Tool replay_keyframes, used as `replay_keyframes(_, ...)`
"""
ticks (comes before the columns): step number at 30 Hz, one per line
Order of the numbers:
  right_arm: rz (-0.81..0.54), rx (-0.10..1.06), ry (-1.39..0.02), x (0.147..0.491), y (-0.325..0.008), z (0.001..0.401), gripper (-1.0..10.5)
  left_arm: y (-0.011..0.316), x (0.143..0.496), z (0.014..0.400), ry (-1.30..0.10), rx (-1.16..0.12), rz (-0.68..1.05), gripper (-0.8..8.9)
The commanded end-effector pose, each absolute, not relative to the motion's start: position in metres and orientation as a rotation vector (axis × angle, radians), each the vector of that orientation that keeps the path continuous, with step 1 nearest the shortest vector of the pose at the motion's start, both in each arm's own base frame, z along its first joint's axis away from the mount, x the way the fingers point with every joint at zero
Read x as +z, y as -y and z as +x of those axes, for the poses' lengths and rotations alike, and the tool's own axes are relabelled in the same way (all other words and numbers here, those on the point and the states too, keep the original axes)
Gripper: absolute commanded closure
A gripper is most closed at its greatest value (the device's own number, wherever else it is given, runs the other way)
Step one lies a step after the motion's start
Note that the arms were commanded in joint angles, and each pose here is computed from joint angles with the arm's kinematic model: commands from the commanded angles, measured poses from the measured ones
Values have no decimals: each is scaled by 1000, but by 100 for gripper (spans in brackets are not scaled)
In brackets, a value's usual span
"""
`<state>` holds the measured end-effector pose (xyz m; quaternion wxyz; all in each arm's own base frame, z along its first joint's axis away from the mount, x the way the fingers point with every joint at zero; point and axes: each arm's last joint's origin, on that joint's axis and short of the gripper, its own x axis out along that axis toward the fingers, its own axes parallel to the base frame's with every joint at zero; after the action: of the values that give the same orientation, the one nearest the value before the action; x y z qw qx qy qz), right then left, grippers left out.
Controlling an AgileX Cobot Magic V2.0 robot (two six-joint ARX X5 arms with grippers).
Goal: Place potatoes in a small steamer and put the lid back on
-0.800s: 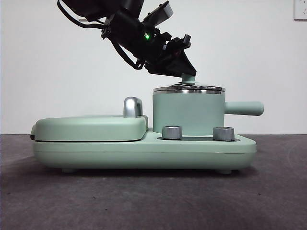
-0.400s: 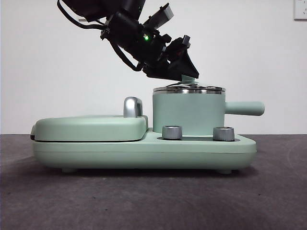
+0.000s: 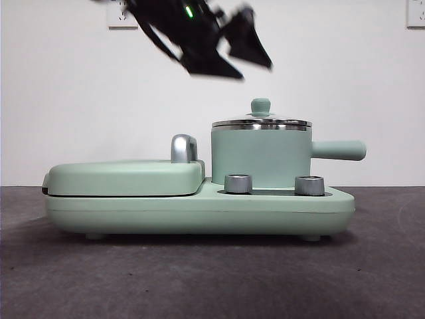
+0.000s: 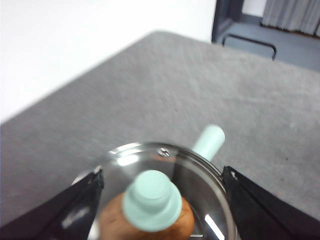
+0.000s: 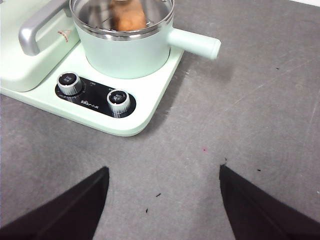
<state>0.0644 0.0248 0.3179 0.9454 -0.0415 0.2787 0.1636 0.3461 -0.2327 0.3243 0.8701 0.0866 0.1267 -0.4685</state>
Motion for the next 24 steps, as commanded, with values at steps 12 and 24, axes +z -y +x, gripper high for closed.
replay_keyframes(12,-63,335,-567,319,-26,65,599,146,373,303,-334,-864,64,403)
replay_keyframes(24,-36,362,-574,319,-26,65,599,73,331,215,-363,-646,-96,403)
